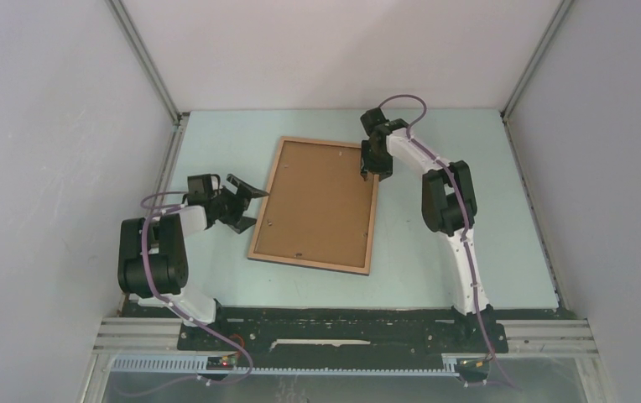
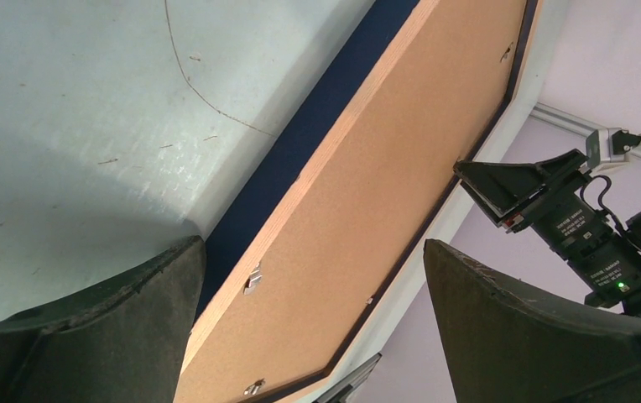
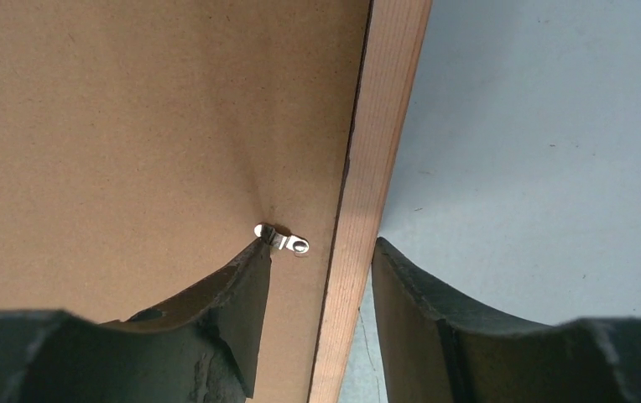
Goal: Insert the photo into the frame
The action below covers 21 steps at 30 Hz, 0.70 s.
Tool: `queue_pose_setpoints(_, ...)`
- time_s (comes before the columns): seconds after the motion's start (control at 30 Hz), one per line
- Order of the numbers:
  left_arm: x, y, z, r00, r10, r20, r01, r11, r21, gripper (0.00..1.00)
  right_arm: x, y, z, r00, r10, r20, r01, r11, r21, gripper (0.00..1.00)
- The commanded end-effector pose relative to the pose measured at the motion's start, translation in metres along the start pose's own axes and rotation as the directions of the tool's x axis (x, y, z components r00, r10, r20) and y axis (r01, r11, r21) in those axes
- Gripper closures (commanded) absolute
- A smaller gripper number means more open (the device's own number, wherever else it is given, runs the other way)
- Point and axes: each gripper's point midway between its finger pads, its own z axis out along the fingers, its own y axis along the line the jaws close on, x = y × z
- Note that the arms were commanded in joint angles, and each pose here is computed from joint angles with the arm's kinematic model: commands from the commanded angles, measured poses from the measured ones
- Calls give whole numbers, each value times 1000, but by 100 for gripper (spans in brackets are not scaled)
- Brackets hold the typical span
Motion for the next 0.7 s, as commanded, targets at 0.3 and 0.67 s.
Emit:
queue_pose_setpoints(0.3,6,-15,-6,1000,9,-13,-9,998,65,0,-3,-3,11,1000,19,8,-20,999,29,51)
queue_pose_setpoints(0.67,6,-11,-5,1000,0,-2,0,998,59,1,-10,2,20,990,136,30,-136,991,7,89)
